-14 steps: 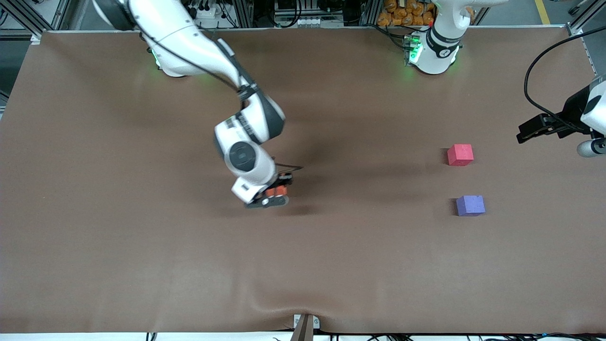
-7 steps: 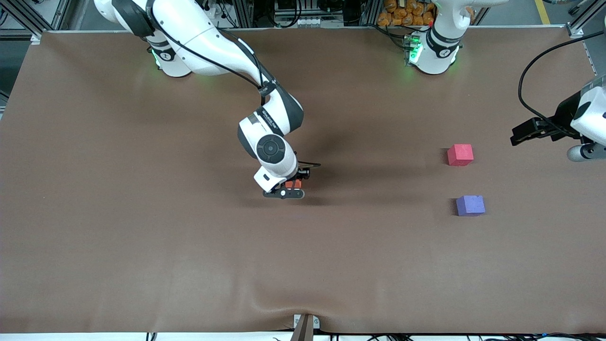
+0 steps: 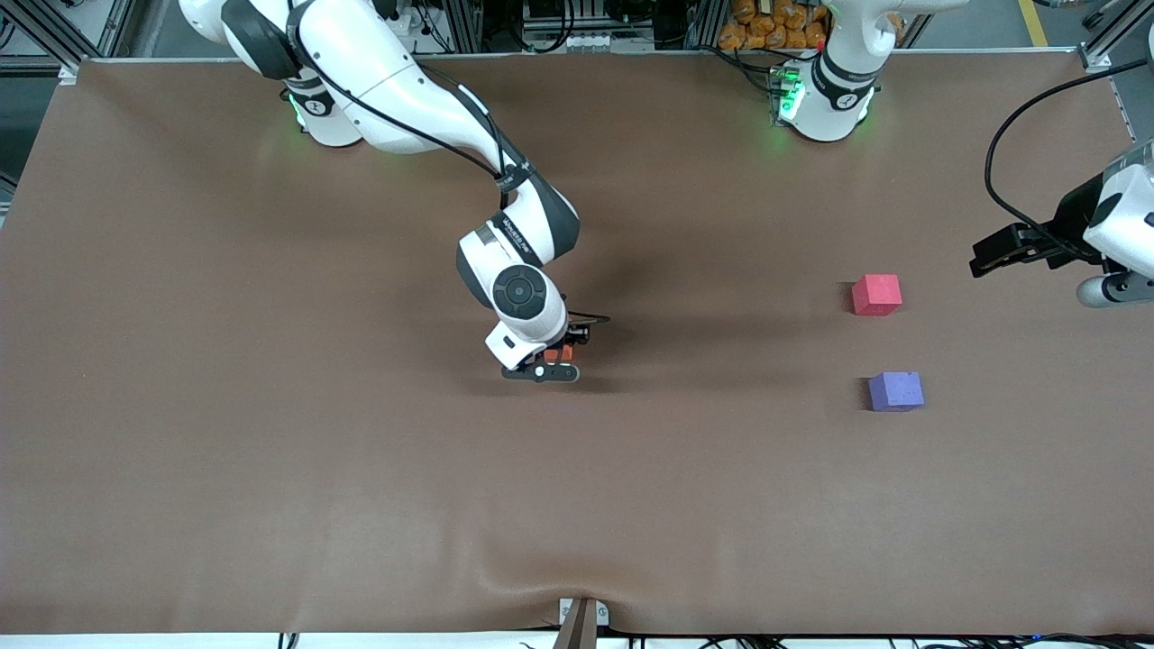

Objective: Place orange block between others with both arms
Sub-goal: 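Carry the orange cube with the right gripper toward the table middle, then set the orange cube down, open the right gripper while the left gripper reaches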

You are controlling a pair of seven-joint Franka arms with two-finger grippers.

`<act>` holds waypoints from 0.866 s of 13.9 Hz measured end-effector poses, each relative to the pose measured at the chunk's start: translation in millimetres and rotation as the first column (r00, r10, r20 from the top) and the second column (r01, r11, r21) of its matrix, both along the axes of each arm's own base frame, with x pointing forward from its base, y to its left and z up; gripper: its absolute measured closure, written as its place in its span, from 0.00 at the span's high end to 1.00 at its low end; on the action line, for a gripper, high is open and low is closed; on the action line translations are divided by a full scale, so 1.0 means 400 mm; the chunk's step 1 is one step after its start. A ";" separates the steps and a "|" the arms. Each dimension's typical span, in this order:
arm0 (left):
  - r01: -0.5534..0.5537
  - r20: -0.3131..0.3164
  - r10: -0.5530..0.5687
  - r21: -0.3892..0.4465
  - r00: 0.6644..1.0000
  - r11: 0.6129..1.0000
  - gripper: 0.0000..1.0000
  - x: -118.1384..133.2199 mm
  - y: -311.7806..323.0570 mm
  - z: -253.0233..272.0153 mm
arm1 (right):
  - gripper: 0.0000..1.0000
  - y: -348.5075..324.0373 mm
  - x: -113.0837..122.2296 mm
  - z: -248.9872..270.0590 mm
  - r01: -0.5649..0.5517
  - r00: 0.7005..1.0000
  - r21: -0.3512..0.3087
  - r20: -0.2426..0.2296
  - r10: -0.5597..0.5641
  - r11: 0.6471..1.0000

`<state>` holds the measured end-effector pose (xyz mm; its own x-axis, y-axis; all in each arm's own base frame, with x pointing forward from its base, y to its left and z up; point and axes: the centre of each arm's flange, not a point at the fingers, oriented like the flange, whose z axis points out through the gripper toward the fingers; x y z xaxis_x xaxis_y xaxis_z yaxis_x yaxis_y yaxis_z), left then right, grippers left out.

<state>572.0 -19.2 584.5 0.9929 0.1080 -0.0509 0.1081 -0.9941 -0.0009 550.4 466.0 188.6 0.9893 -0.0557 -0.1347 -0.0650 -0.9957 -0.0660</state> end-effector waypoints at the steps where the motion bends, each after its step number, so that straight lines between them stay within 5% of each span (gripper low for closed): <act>1: 0.001 0.001 -0.001 0.000 1.000 1.000 1.00 0.000 -0.002 0.001 | 0.72 0.001 0.002 0.002 0.001 1.000 0.004 0.006 -0.001 1.000; 4: 0.003 -0.002 -0.003 0.000 1.000 1.000 1.00 0.002 -0.005 -0.003 | 1.00 0.003 0.028 0.046 0.009 0.999 0.019 0.035 -0.010 1.000; 8: 0.007 -0.008 -0.007 0.001 1.000 1.000 1.00 0.006 -0.010 -0.012 | 1.00 -0.107 0.100 0.251 0.062 0.998 -0.006 0.001 -0.062 0.998; 12: 0.021 -0.012 -0.022 -0.016 1.000 1.000 1.00 0.022 -0.044 -0.023 | 1.00 -0.399 0.200 0.405 0.091 0.994 -0.017 -0.057 -0.092 0.996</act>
<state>580.6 -36.9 575.4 0.9942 0.0856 -0.0650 0.0867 -0.9961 0.0140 630.3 306.3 350.5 0.9707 -0.1476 -0.1895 -0.1587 -0.9863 -0.0448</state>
